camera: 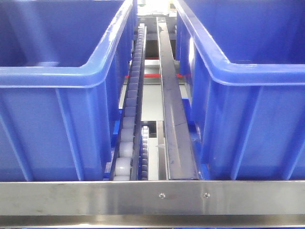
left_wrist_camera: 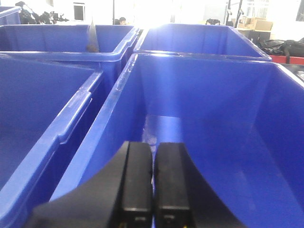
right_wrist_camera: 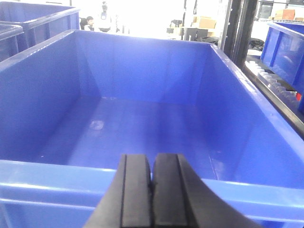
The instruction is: Pick and sort blue part to right shelf
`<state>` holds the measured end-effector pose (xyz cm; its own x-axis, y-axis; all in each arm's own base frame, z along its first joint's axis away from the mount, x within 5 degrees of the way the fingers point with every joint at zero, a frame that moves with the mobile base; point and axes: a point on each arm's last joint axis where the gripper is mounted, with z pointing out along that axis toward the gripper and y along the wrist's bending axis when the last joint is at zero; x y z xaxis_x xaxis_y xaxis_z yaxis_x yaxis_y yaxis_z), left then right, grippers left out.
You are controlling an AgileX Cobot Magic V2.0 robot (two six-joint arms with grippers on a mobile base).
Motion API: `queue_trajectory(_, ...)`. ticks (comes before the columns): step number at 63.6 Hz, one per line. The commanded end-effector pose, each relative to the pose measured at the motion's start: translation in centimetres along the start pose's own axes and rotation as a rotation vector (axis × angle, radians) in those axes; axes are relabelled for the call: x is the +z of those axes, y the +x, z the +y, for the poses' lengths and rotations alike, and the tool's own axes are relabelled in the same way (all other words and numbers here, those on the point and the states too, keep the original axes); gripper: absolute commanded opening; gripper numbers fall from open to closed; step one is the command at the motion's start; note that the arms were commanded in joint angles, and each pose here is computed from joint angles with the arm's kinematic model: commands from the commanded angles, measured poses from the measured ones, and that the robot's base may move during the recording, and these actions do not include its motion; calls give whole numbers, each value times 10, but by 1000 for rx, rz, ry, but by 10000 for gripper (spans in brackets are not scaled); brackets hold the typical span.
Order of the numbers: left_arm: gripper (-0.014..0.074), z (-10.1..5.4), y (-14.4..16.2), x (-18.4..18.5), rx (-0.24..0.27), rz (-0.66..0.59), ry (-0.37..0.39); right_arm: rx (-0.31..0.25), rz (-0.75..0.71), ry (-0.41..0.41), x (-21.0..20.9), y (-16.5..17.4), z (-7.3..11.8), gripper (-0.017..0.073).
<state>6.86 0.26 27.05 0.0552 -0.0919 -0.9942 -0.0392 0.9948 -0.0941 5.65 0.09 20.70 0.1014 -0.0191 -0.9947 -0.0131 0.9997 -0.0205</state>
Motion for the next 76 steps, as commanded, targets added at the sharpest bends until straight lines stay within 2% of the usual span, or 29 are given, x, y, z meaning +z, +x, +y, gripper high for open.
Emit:
queue_trajectory(1, 124, 1, -16, -1, -11, -96, -16, -2, -136, 9, -3, -17, -1, 54)
queue_trajectory(32, 124, 1, -15, 0, -12, -92, -16, -2, -135, 9, -3, -17, -1, 54)
queue_trajectory(35, 124, 1, -11, 0, 34, -81, -19, -2, -135, 9, -3, -17, -1, 54)
queue_trajectory(39, 124, 2, -6, 1, 161, -89, -27, -2, -135, 9, -3, -17, -1, 54)
queue_trajectory(42, 124, 2, -3, 1, 188, -115, -29, -2, -135, 9, -3, -17, -1, 54)
queue_trajectory(44, 124, 2, 0, 2, 184, -126, -20, -2, -135, 9, -3, -17, -1, 54)
queue_trajectory(51, 124, -1, 9, -1, 118, -158, 47, -2, -135, 9, -3, -17, -1, 54)
queue_trajectory(54, 124, -2, 15, -3, 136, -163, 70, -2, -135, 9, -3, -17, -1, 54)
queue_trajectory(59, 124, -2, 28, -6, 136, -148, 89, -2, -135, 9, -3, -17, -1, 54)
queue_trajectory(76, 124, 1, 58, -15, 123, -99, 92, -2, -135, 9, -3, -17, -1, 54)
